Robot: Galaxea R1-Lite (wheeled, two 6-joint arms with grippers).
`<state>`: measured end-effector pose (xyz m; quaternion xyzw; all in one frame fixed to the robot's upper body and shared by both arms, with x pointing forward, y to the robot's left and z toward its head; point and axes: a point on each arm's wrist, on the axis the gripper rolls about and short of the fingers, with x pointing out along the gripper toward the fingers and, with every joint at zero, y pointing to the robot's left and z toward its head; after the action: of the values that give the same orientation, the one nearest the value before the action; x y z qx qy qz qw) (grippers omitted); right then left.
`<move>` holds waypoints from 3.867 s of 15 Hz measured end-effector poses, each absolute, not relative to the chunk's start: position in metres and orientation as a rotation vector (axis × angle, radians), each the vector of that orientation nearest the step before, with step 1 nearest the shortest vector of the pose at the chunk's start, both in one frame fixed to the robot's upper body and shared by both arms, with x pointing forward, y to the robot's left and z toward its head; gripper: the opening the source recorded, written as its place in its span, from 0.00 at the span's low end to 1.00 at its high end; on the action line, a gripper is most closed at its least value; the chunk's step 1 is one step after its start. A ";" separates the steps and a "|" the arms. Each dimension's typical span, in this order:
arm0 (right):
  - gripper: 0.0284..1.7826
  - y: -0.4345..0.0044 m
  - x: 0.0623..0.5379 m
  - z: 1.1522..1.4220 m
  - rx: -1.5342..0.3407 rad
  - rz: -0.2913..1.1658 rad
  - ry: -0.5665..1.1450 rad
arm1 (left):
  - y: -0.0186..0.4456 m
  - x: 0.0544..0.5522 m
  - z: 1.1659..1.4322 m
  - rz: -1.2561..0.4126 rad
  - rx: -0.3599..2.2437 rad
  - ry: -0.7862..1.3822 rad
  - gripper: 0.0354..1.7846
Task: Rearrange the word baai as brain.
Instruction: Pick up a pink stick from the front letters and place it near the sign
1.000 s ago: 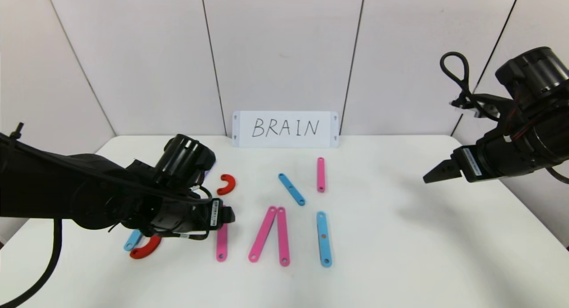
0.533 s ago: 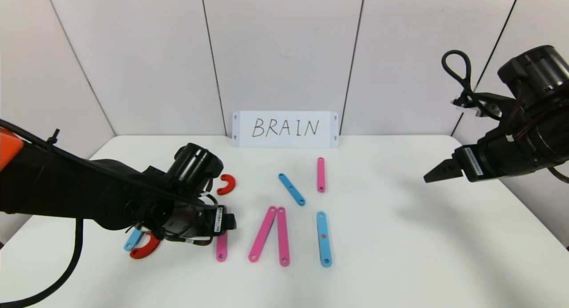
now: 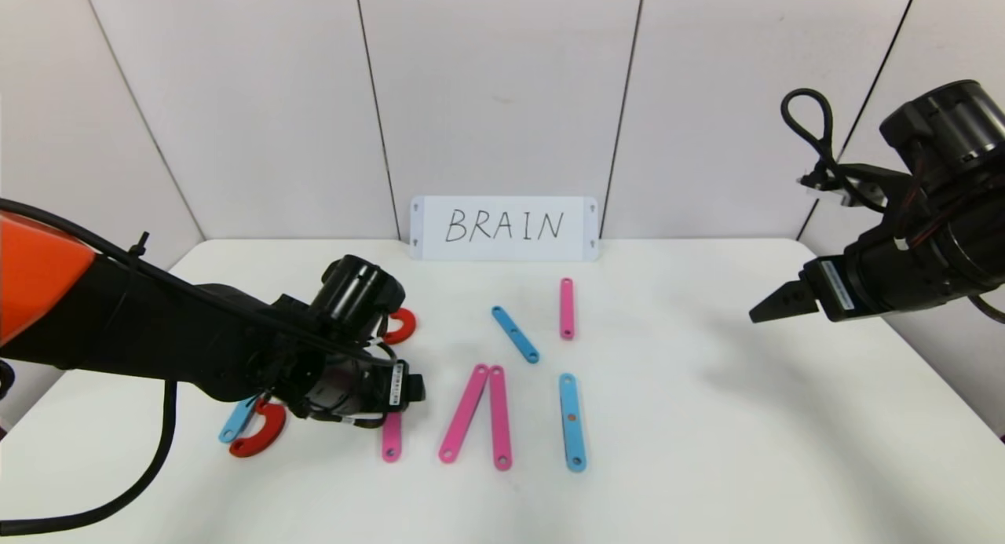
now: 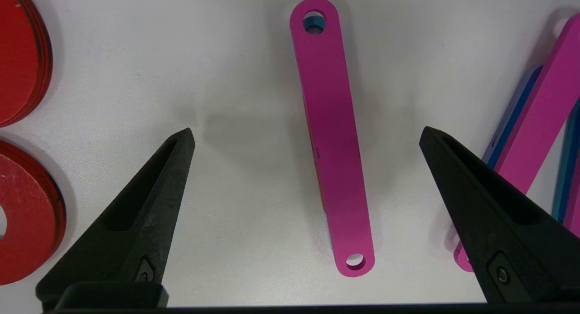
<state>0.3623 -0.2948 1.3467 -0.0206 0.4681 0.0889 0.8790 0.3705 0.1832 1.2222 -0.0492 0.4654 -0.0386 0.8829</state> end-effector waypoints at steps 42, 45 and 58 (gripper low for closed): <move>0.98 -0.296 0.359 1.354 -0.032 0.177 0.946 | 0.177 0.365 1.217 -0.093 -0.066 0.986 0.15; 0.98 -0.295 0.359 1.352 -0.045 0.183 0.955 | 0.176 0.370 1.221 -0.034 -0.046 0.923 0.15; 0.98 -0.291 0.364 1.342 -0.059 0.186 0.991 | 0.140 0.437 1.239 -0.110 -0.046 0.673 0.15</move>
<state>0.3644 -0.2909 1.3418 -0.0281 0.4747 0.0891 0.8752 0.4366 0.1402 1.2387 -0.0228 0.3299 -0.0540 0.9422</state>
